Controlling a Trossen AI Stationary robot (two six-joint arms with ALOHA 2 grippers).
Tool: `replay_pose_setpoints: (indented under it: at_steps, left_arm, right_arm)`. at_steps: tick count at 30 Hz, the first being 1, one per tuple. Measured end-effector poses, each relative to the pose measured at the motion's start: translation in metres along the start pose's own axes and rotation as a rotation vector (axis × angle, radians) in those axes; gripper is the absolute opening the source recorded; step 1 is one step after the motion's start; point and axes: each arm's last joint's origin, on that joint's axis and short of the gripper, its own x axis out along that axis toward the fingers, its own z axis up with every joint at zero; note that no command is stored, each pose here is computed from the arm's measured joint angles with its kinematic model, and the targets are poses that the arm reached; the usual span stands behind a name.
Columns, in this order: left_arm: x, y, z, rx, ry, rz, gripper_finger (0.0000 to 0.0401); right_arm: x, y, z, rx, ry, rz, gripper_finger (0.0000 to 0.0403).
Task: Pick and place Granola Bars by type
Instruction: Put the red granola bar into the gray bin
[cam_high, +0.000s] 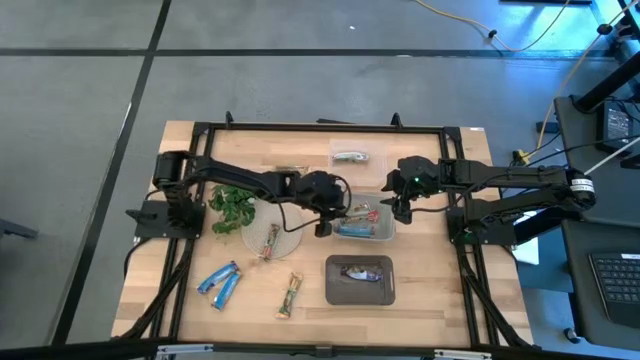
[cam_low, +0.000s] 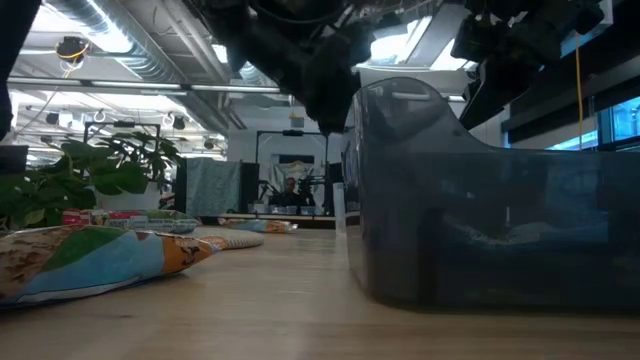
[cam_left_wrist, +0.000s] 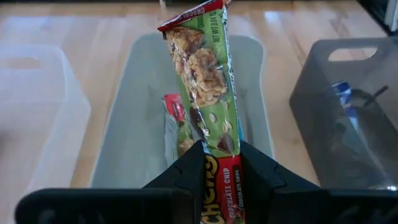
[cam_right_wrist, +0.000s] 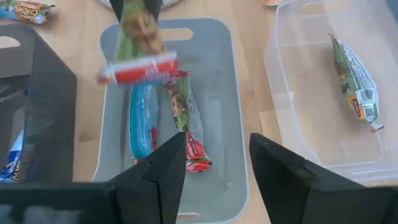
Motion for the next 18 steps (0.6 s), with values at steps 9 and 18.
replay_pose_setpoints:
  at_steps: [9,18]
  left_arm:
    - [0.019,0.002,-0.019,-0.016,0.078,0.01,0.0072]
    - [0.02,0.002,-0.019,-0.015,0.076,0.022,0.0076]
  right_arm:
    - [0.0,0.0,-0.001,0.023,0.01,-0.001,0.0179]
    - [0.0,0.0,-0.004,0.024,0.04,-0.002,0.0179]
